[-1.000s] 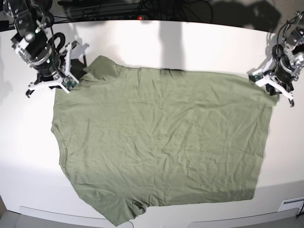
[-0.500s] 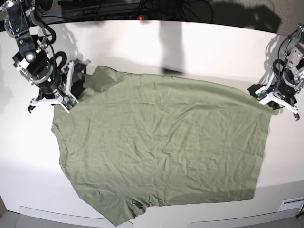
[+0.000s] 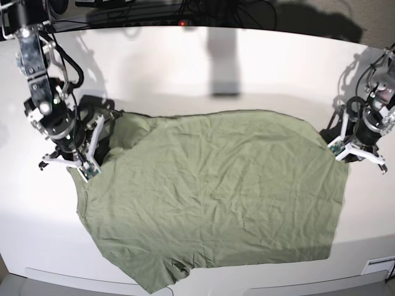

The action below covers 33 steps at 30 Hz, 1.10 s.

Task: Fold the T-shirt properly
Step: 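Lift the shirt shoulders and pull them toward the hem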

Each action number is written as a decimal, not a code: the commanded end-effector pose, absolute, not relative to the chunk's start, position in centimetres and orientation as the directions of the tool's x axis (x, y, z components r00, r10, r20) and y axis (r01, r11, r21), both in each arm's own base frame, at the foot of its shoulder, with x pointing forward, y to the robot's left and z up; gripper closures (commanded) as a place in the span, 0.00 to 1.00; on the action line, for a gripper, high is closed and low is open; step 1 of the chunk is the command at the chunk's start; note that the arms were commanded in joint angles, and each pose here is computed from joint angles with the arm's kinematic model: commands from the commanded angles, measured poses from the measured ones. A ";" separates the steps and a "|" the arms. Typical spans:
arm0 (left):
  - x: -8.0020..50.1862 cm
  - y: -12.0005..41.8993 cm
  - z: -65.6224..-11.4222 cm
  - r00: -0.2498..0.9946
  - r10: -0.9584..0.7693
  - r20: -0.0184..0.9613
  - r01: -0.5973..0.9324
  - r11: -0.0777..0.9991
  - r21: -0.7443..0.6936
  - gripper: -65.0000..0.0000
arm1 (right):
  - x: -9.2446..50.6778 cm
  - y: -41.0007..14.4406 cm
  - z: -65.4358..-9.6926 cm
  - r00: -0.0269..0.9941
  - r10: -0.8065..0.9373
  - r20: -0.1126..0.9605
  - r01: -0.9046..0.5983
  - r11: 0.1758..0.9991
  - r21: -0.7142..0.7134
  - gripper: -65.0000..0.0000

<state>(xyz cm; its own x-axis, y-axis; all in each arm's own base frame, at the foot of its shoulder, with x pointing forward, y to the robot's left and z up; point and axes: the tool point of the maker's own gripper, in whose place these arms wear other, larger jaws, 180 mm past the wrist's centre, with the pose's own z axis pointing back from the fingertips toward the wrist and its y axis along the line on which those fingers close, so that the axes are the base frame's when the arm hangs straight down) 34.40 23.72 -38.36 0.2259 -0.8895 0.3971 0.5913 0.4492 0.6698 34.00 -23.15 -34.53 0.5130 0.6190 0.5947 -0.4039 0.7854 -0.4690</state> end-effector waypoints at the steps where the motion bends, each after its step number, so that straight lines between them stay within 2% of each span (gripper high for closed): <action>1: 35.5 23.6 -37.0 0.206 -0.884 0.420 0.561 0.458 0.690 1.00 | 35.6 -23.7 -32.9 0.483 0.617 0.621 -0.368 0.787 -0.496 1.00; 7: 35.8 21.2 -38.0 0.211 -0.853 0.477 0.560 0.505 0.657 1.00 | 38.5 -25.1 -32.8 0.510 0.588 0.628 -0.321 0.808 -0.495 1.00; 17: 38.7 25.6 -38.3 0.285 -0.851 0.441 0.512 0.524 0.681 1.00 | 40.3 -26.5 -32.6 0.529 0.579 0.621 -0.308 0.813 -0.495 1.00; 26: 41.3 26.9 -36.7 0.260 -0.844 0.470 0.469 0.535 0.703 1.00 | 40.5 -26.3 -32.3 0.509 0.583 0.633 -0.308 0.810 -0.499 1.00; 33: 41.2 27.5 -37.3 0.268 -0.840 0.472 0.472 0.542 0.696 1.00 | 40.7 -26.2 -32.2 0.499 0.594 0.631 -0.307 0.802 -0.512 1.00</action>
